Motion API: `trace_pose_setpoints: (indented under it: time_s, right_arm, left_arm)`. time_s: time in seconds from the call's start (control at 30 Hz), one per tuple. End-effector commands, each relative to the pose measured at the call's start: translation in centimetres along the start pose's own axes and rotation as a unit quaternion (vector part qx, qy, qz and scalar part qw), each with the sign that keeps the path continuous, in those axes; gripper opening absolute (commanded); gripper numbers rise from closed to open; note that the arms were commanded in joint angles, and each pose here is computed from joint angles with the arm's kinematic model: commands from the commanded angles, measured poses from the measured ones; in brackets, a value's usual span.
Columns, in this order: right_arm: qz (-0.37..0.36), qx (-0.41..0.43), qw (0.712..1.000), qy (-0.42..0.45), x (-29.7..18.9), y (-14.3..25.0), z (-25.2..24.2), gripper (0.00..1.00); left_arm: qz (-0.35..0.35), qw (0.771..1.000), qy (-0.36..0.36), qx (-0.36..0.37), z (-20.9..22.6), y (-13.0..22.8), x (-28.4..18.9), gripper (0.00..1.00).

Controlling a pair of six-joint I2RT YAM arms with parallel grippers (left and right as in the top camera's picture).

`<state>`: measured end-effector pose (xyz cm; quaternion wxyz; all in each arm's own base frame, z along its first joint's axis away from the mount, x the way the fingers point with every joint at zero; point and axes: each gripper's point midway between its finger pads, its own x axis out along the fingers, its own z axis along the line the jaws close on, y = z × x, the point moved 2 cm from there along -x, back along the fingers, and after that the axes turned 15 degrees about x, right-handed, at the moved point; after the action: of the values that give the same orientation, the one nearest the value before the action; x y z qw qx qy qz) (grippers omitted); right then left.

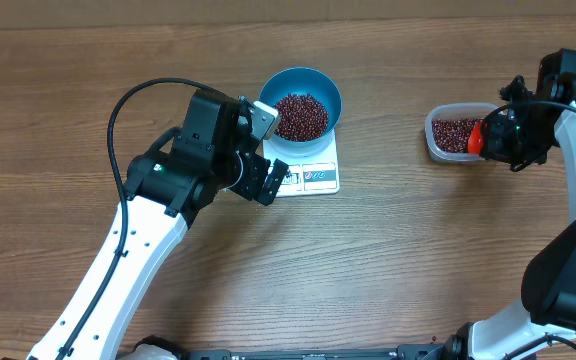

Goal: Scoop item into bowl and weigh 150g on scale
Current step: 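Lower the scoop into the beans in the tub and fill it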

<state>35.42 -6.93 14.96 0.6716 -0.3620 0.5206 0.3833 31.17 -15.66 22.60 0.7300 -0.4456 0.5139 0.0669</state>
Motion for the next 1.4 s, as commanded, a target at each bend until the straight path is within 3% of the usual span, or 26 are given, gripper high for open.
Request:
trace_pose_setpoints:
  time_s: [0.0,0.33,0.73,1.37]
  right_arm:
    - [0.000,0.003,1.000,0.000,0.1,0.1,-0.1,0.04]
    - [0.002,0.003,1.000,0.001,0.1,0.1,-0.2,0.04]
    - [-0.054,-0.011,0.998,-0.010,0.3,-2.4,0.3,0.04]
    - [-0.037,-0.003,0.999,0.030,3.5,-3.0,-1.3,0.04]
  left_arm:
    - [-0.002,1.000,-0.004,-0.006,0.1,0.0,-0.1,1.00]
    - [-0.003,1.000,-0.004,-0.006,0.1,-0.1,-0.1,1.00]
    - [-0.003,1.000,-0.004,-0.006,0.1,-0.1,-0.1,1.00]
    - [-0.003,1.000,-0.004,-0.006,0.1,-0.1,-0.1,0.99]
